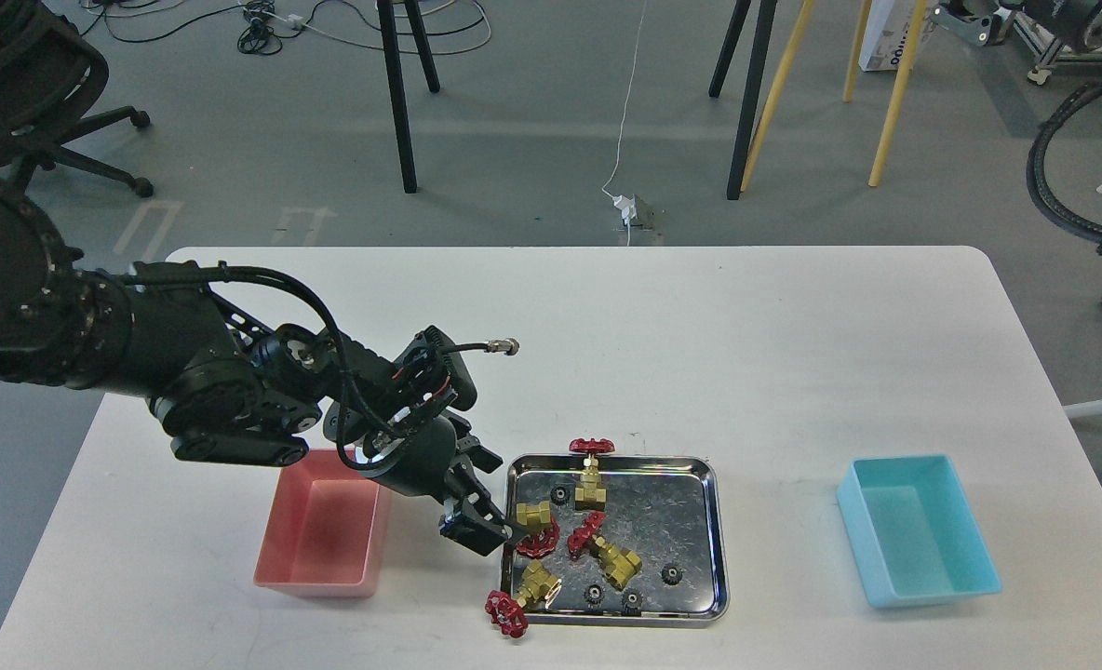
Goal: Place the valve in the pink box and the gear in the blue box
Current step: 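Lower the left gripper and grasp the red-handled brass valve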
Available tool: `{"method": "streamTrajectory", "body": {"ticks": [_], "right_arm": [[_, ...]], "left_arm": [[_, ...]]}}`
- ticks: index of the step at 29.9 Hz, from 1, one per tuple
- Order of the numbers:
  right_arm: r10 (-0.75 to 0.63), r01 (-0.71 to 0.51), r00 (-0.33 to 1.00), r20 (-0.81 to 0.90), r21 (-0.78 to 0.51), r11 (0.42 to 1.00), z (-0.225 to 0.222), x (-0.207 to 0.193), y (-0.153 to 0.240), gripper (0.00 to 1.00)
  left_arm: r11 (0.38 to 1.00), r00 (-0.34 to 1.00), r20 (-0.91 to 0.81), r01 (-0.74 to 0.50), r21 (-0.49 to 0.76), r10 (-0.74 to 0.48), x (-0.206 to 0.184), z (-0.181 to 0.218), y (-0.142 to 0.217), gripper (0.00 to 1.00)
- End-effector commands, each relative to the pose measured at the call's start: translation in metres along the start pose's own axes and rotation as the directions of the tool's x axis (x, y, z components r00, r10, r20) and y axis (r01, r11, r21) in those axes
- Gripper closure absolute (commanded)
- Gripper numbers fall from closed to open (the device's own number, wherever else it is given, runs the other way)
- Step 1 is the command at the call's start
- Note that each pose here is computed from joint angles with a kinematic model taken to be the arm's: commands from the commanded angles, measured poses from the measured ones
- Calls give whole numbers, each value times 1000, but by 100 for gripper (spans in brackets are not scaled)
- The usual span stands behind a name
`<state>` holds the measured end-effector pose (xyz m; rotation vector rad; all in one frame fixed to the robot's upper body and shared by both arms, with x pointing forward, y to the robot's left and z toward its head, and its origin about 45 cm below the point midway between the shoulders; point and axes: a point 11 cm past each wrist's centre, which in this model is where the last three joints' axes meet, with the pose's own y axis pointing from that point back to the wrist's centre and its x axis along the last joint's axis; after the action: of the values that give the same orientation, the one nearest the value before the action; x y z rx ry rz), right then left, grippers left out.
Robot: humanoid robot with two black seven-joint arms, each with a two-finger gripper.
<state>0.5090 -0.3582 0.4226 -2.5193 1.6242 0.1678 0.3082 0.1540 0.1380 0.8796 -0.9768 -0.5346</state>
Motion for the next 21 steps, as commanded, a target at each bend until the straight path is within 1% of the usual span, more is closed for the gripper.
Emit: {"method": "streamTrajectory", "body": {"ticks": [1, 4, 9, 16, 21], "right_arm": [[-2, 2, 1000, 0, -1, 1000, 0, -1, 0, 0], [0, 0, 1000, 0, -2, 1000, 1, 0, 0, 0], [4, -3, 1000, 6, -14, 1000, 8, 2, 2, 0], [6, -6, 1000, 9, -20, 1000, 11, 3, 3, 0], [7, -7, 1000, 9, -21, 1000, 12, 3, 3, 0]], "left_arm": [[1000, 1000, 4, -27, -16, 27, 3, 4, -7, 3], [998, 998, -6, -61, -31, 61, 6, 8, -14, 4], [997, 997, -22, -70, -26, 69, 0, 5, -20, 5], [996, 996, -24, -83, -26, 82, -4, 4, -24, 13], [994, 995, -19, -101, -31, 100, -6, 5, -30, 22]]}}
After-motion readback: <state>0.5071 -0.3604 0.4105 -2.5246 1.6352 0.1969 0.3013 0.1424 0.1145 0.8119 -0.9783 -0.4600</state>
